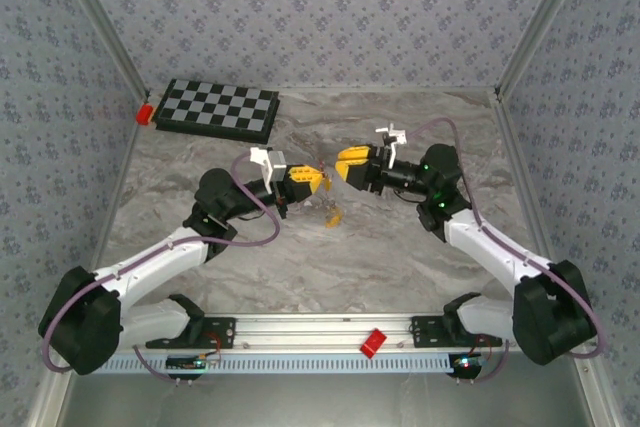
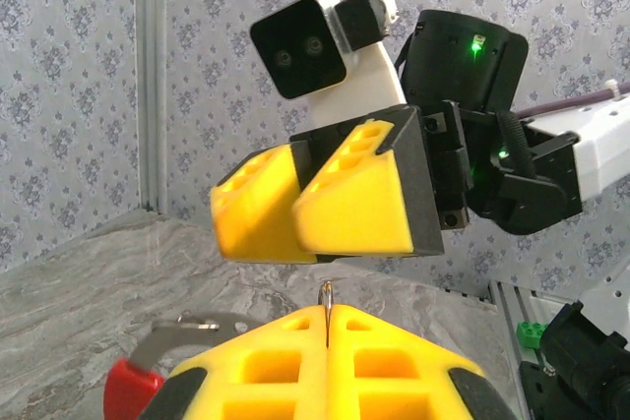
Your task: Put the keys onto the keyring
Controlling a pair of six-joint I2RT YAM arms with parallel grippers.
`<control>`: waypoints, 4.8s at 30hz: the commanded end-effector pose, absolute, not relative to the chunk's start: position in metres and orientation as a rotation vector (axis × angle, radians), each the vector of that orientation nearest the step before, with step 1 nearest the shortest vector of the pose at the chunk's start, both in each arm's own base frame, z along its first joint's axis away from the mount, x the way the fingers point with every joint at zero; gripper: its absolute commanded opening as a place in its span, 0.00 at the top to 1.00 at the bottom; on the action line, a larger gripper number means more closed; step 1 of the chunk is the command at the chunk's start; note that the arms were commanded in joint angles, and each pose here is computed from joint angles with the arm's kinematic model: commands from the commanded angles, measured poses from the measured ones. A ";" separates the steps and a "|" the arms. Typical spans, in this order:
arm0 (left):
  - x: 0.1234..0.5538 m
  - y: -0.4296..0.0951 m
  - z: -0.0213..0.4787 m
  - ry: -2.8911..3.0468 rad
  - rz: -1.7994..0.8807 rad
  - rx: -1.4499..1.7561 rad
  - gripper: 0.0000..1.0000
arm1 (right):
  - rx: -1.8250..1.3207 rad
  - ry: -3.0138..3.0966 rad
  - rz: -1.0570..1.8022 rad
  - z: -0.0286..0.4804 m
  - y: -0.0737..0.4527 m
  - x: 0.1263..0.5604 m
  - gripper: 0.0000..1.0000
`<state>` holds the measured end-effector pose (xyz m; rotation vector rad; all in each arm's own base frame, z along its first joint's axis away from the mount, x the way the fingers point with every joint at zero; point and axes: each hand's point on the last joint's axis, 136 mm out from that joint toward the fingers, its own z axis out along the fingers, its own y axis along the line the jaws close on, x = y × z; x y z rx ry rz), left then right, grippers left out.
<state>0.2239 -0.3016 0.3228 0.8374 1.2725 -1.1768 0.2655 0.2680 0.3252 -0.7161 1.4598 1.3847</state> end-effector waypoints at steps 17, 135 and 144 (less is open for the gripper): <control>0.222 -0.301 0.349 1.182 -1.160 0.824 1.00 | -0.819 1.456 1.529 0.328 0.276 0.249 0.64; 0.220 -0.306 0.351 1.176 -1.242 0.772 1.00 | -0.918 1.322 1.396 0.335 0.289 0.233 1.00; 0.225 -0.297 0.341 1.270 -1.187 0.797 0.77 | -0.994 1.464 1.289 0.314 0.283 0.235 1.00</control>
